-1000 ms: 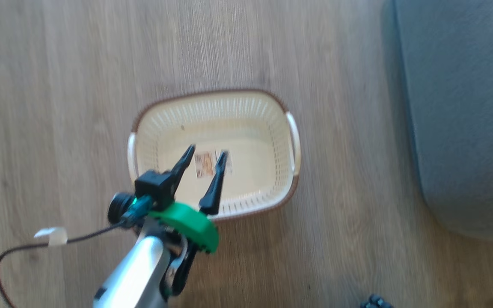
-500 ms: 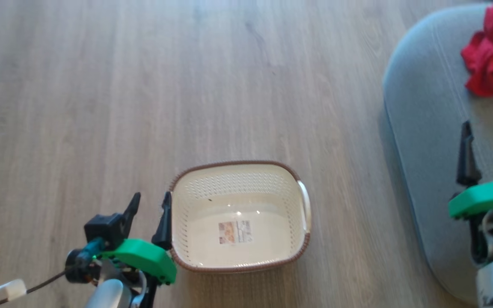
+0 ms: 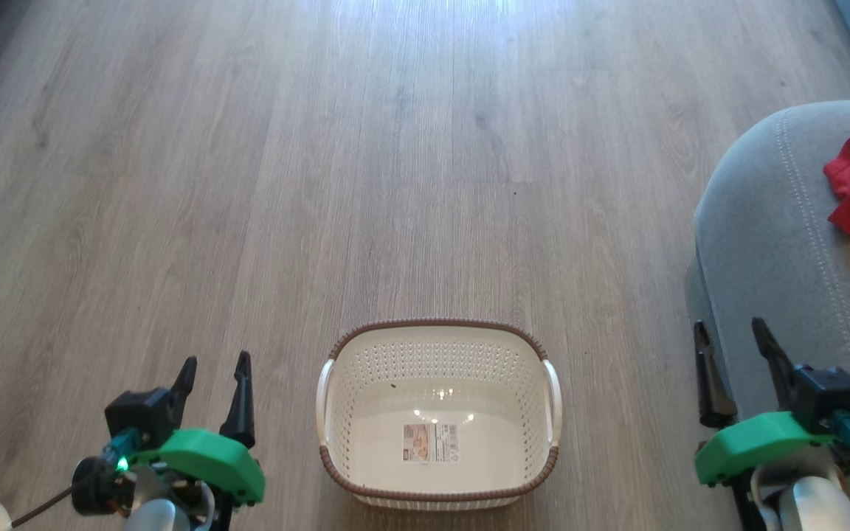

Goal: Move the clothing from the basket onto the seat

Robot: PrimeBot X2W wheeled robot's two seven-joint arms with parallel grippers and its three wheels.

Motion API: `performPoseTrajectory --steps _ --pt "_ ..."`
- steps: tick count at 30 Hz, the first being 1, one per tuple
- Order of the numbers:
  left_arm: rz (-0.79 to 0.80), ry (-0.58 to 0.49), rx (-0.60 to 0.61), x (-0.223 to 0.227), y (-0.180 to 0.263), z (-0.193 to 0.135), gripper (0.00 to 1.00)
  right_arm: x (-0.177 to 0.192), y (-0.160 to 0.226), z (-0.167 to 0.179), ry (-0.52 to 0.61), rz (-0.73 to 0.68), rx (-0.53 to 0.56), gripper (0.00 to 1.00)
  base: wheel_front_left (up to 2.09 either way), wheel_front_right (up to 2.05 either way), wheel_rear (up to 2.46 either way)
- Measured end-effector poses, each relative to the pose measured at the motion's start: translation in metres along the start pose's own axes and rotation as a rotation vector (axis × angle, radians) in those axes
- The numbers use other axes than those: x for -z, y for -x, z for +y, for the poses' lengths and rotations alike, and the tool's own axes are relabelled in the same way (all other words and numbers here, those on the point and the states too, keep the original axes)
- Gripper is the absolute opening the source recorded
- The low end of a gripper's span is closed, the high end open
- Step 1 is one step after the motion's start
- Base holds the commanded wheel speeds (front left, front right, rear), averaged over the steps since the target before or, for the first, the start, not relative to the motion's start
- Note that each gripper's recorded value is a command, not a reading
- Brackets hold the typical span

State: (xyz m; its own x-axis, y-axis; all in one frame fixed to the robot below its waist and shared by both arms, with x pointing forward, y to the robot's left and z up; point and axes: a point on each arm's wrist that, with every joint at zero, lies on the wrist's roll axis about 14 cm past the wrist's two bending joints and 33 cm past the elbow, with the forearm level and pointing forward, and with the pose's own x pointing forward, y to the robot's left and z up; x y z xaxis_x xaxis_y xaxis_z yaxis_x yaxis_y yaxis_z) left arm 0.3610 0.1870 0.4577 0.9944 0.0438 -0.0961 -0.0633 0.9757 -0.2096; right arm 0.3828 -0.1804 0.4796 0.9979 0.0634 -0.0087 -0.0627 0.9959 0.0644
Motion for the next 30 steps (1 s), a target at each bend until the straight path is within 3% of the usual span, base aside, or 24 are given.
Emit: performPoseTrajectory --steps 5,6,15,30 --pt "0.005 -0.007 0.003 0.002 0.000 0.001 1.00 -0.001 0.003 0.008 0.001 -0.002 -0.019 1.00 0.00 0.00 0.00" --pt "0.010 -0.009 0.008 0.003 0.000 0.000 0.00 0.000 0.004 0.008 0.000 0.000 -0.019 0.00 0.00 0.00 0.00" --pt "0.191 0.015 -0.043 0.061 0.032 0.013 0.00 0.056 0.034 0.003 -0.039 0.180 0.012 0.00 0.00 0.00 0.00" --pt "0.190 0.176 -0.070 0.055 0.026 0.013 0.00 0.052 0.032 -0.004 -0.216 0.174 0.073 0.00 0.00 0.00 0.00"
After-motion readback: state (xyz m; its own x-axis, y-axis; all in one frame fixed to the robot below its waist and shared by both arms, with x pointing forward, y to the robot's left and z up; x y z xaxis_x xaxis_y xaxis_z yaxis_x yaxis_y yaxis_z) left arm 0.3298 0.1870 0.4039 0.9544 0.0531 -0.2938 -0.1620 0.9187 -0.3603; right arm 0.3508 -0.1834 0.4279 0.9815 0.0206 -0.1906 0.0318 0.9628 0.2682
